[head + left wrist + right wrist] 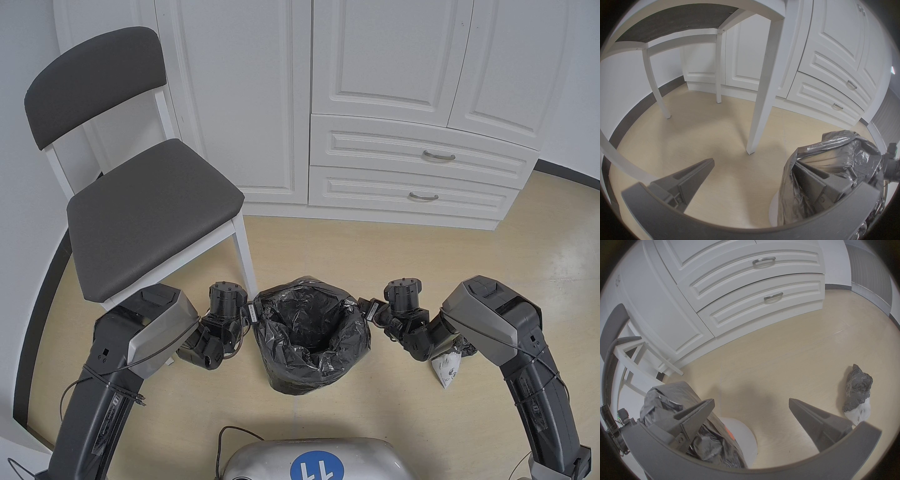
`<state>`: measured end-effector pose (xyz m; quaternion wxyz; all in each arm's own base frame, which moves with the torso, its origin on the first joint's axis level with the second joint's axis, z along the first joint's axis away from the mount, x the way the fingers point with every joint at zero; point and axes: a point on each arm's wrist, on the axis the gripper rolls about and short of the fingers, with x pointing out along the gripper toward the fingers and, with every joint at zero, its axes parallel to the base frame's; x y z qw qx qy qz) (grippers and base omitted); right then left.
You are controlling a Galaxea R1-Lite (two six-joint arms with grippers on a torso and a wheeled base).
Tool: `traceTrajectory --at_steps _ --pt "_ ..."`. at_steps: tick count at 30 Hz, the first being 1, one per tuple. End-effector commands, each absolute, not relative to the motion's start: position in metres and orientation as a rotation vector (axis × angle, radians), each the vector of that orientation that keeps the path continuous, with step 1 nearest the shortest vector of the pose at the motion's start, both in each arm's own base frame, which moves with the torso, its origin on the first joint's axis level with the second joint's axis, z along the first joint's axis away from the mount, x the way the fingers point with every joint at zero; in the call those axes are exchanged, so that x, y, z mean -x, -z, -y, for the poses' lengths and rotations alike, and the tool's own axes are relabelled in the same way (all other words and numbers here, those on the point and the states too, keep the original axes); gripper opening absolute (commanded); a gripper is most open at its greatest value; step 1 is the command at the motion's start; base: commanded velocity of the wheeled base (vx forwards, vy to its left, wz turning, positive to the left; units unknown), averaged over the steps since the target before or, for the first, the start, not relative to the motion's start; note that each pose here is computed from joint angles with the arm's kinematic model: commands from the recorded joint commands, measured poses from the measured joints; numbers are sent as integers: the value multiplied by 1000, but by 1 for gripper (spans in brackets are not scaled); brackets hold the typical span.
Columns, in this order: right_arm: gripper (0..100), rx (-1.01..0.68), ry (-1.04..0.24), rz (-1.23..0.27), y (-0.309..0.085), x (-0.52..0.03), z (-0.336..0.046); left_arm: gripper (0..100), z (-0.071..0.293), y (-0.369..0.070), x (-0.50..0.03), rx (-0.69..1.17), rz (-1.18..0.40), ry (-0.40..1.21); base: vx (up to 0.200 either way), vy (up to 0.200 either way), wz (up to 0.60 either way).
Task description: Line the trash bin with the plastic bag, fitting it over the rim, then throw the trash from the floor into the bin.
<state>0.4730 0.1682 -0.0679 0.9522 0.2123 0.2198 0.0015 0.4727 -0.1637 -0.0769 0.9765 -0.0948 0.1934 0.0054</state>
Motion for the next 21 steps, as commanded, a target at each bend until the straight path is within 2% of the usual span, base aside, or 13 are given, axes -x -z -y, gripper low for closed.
traceTrajectory --at_steps 1,8,21 --pt "100 -434 -21 -442 65 -470 -178 100 172 75 -478 198 -364 2 0 0 0" --pt "100 -439 -10 -426 64 -472 -184 100 180 75 -494 213 -291 -32 0 0 0" --pt "100 -317 59 -557 60 -457 -176 100 179 73 -513 212 -277 -89 0 0 0"
